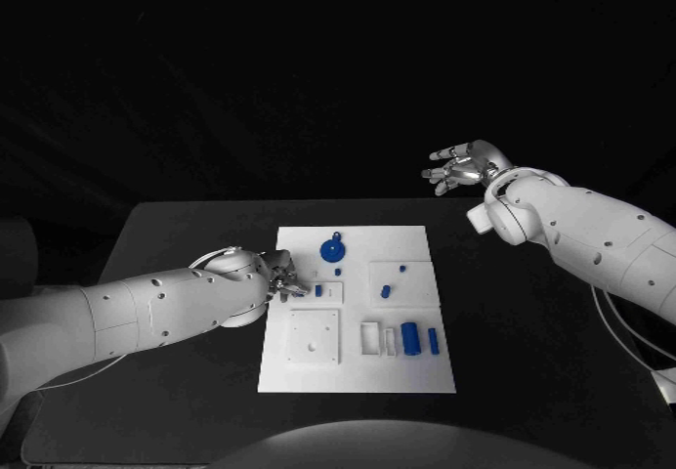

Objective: Assemble the parts on the task board

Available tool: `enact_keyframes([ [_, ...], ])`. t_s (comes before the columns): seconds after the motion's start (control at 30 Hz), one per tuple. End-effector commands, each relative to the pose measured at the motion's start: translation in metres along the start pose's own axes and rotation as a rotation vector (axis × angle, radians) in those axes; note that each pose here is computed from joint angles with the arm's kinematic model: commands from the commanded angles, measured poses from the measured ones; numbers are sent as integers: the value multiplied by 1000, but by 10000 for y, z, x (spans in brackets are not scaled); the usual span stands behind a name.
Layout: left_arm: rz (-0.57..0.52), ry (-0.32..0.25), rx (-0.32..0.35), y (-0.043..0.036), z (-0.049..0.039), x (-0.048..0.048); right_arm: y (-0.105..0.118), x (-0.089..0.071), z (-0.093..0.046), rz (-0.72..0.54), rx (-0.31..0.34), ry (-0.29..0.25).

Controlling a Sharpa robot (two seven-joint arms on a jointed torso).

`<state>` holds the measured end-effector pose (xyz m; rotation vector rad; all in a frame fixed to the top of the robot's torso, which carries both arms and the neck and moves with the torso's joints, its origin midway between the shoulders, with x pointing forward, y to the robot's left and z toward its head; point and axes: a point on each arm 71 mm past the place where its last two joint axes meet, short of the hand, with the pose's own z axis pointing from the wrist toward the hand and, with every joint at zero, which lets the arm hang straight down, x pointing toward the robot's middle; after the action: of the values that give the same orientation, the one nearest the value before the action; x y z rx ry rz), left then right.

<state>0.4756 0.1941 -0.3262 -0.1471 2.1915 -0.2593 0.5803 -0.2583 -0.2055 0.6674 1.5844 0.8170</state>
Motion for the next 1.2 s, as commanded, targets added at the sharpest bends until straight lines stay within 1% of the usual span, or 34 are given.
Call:
enact_keyframes([
  [0.03,15,38,-19,30,4,65,-5,1,-1,2,2,8],
  [0.63,9,21,-23,29,22,48,-9,12,-1,2,3,11],
  [1.2,14,26,-23,2,37,52,-13,20,-2,3,4,13],
])
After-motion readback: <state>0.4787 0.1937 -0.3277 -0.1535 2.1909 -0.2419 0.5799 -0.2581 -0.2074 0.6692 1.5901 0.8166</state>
